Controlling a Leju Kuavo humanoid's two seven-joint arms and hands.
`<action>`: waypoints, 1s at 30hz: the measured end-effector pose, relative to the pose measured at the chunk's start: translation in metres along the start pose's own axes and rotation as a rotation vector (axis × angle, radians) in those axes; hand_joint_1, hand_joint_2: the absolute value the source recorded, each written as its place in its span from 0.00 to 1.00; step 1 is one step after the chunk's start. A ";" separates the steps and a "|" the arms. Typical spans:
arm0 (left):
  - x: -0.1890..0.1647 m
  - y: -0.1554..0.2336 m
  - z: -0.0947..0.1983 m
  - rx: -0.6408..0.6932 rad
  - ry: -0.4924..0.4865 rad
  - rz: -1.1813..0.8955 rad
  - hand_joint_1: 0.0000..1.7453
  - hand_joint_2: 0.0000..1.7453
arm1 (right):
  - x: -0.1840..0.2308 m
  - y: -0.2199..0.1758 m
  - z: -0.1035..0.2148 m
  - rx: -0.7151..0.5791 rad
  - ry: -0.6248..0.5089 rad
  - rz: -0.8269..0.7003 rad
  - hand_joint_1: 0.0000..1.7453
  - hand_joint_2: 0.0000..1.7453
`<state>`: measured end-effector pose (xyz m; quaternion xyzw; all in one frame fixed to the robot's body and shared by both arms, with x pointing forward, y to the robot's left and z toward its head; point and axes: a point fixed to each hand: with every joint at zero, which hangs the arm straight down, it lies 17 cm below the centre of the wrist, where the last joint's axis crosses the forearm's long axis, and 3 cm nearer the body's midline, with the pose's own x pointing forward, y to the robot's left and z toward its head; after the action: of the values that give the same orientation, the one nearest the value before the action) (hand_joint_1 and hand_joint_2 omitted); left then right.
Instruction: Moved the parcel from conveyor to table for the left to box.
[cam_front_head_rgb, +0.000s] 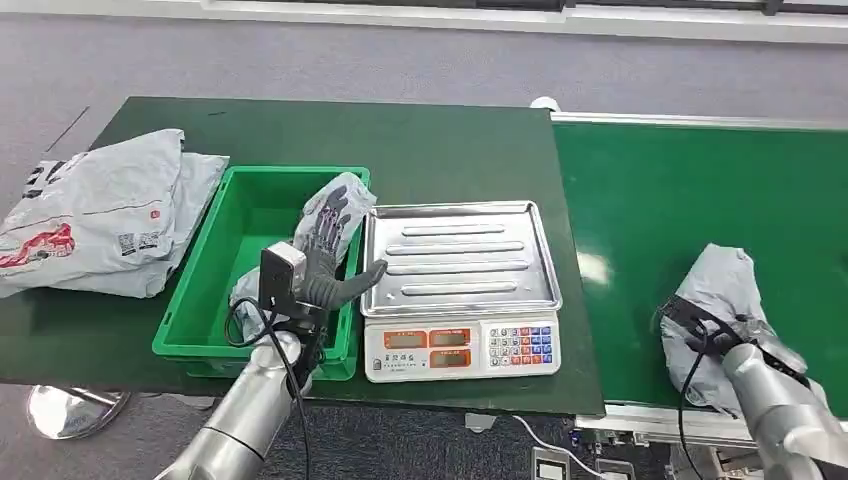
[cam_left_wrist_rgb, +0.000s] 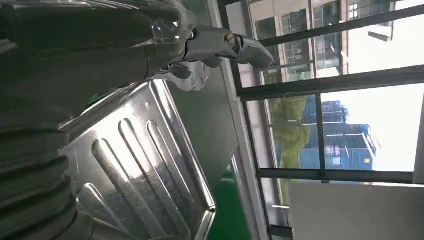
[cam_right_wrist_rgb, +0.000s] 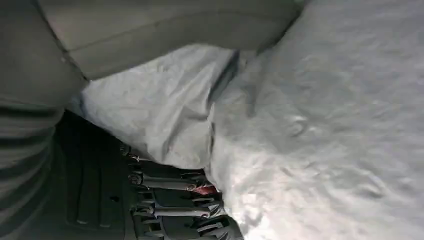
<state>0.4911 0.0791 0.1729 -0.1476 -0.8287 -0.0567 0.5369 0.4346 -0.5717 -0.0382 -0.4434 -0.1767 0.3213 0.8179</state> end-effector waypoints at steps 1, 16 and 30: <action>-0.001 0.000 0.000 -0.001 0.003 -0.001 0.00 1.00 | 0.000 0.001 0.000 0.005 -0.002 0.000 1.00 1.00; -0.009 0.003 0.005 0.003 0.024 -0.014 0.00 1.00 | 0.043 -0.017 0.004 -0.078 -0.216 -0.110 1.00 1.00; -0.012 0.007 0.008 0.013 0.031 -0.020 0.00 1.00 | 0.107 -0.074 0.040 -0.403 -0.534 -0.239 1.00 1.00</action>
<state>0.4909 0.0855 0.1587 -0.1352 -0.8221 -0.0590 0.5499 0.5170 -0.5040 0.0462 -0.4723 -0.4947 0.2868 0.6708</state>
